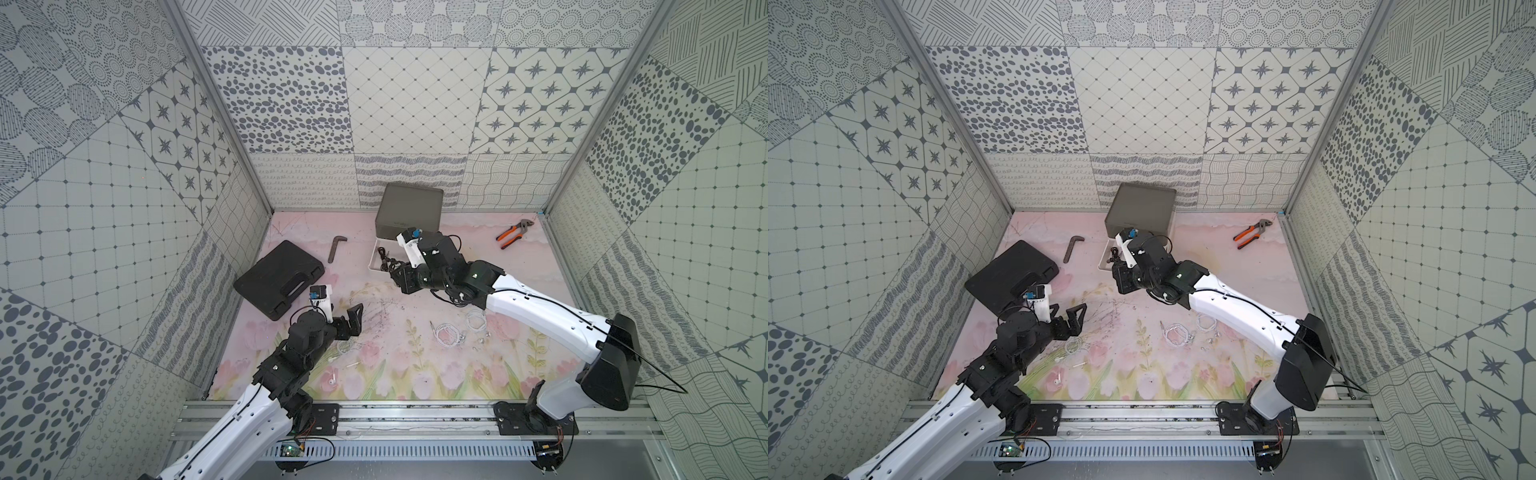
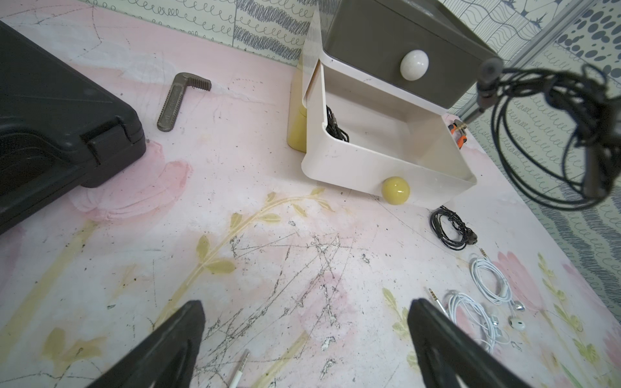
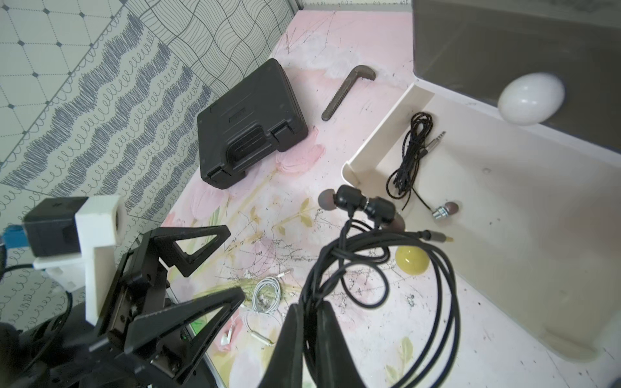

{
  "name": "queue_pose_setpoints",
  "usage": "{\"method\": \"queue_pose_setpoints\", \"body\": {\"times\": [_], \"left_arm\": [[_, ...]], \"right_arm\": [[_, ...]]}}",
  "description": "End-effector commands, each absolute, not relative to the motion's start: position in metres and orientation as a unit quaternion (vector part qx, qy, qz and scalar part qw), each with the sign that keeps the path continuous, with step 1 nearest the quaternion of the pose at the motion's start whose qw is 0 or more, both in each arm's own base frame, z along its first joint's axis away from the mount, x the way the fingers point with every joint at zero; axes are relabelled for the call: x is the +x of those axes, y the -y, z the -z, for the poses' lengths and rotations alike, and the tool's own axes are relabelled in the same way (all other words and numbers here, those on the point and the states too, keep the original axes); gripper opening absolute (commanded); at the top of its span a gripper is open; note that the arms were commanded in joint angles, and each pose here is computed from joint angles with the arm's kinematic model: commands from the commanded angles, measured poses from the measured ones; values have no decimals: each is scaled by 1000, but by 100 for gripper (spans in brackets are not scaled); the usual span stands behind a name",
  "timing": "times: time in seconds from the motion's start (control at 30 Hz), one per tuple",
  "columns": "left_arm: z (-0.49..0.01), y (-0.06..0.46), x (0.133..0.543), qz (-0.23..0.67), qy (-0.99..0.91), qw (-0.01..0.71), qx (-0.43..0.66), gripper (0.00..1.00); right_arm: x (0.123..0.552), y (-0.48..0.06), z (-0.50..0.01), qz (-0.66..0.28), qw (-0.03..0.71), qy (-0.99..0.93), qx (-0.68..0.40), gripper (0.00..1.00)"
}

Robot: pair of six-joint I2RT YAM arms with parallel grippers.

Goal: Place the wired earphones into the drawer by color
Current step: Place the wired earphones in the drawer.

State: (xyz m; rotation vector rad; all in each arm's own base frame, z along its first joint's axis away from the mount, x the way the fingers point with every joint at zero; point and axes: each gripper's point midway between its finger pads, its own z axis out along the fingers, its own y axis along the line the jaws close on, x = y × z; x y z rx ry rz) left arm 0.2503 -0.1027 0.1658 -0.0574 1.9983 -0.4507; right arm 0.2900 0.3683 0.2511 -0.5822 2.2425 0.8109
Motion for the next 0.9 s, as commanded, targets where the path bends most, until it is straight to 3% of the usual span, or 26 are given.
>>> {"method": "queue_pose_setpoints", "body": {"times": [0.0, 0.43, 0.87], "left_arm": [[-165, 99, 253, 174, -832, 526, -23, 99], [-162, 100, 254, 173, -835, 523, -22, 99], [-161, 100, 255, 171, -836, 520, -20, 99]], "right_arm": [[298, -379, -259, -317, 352, -832, -288, 6], [338, -379, -229, -253, 369, -813, -373, 7], [376, -368, -199, -189, 373, -830, -369, 7]]}}
